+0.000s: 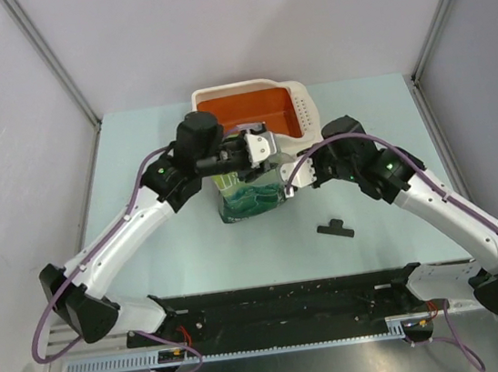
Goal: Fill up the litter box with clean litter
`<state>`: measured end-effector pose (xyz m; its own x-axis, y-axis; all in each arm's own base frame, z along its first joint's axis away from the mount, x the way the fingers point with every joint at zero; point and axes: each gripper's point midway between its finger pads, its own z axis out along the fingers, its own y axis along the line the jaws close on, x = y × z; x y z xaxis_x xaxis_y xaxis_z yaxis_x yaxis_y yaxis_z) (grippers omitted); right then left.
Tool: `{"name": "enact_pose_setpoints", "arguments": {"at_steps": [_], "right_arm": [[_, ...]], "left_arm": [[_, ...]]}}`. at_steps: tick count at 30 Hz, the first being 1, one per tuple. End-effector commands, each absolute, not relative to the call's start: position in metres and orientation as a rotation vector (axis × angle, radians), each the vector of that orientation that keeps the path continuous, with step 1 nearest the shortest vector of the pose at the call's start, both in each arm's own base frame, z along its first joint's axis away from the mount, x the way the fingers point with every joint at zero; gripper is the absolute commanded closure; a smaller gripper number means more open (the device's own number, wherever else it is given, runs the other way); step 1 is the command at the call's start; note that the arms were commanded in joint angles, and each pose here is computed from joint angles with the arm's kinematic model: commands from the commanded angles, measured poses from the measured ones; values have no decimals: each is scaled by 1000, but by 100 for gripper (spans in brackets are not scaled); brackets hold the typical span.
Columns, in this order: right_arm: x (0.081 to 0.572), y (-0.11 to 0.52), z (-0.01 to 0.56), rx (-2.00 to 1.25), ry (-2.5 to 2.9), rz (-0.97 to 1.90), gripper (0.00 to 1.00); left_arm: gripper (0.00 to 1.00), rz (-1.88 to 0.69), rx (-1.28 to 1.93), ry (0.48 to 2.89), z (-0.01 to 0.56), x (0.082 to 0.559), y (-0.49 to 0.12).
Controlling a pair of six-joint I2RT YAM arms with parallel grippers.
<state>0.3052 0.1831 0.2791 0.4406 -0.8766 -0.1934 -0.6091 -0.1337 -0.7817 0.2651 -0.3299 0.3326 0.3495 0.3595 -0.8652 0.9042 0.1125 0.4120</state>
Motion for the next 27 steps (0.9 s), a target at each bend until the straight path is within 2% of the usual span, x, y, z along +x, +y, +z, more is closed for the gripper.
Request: {"name": "enact_pose_setpoints", "arguments": {"at_steps": [1, 4, 5, 8, 9, 10, 12, 13, 14, 15, 16, 17, 18, 20, 27], "right_arm": [[307, 189, 312, -1777, 1216, -452, 100], [306, 194, 319, -1765, 1205, -440, 100], [306, 195, 322, -1749, 1204, -436, 100], [306, 196, 328, -1715, 1225, -398, 100], [305, 195, 327, -1690, 1249, -375, 100], [304, 198, 329, -1668, 1253, -342, 100], [306, 199, 341, -1581, 1288, -235, 87], [307, 197, 345, -1492, 1370, -149, 75], [318, 183, 337, -1438, 1480, -101, 47], [320, 186, 369, -1366, 1462, 12, 37], [322, 183, 373, -1250, 1566, 139, 32], [342, 162, 365, -1158, 1700, 199, 27], [340, 168, 399, -1094, 1651, 339, 25], [353, 162, 405, -886, 1774, 550, 22], [363, 125, 443, -396, 1773, 1161, 16]], "left_arm": [[47, -446, 1487, 1280, 322, 286, -334], [58, -427, 1488, 1316, 317, 293, -337], [67, -415, 1486, 1326, 315, 295, -337], [85, -399, 1501, 1338, 308, 298, -337], [100, -390, 1503, 1345, 305, 299, -336], [100, -388, 1507, 1353, 300, 299, -334], [100, -416, 1509, 1357, 298, 295, -334], [100, -442, 1484, 1383, 298, 295, -331], [100, -458, 1470, 1396, 298, 296, -331], [100, -483, 1462, 1396, 301, 294, -332], [100, -499, 1433, 1413, 305, 296, -329], [100, -509, 1416, 1409, 310, 295, -327], [100, -516, 1402, 1397, 314, 296, -328], [100, -542, 1363, 1397, 322, 296, -327], [100, -598, 1164, 1317, 365, 304, -324]]}}
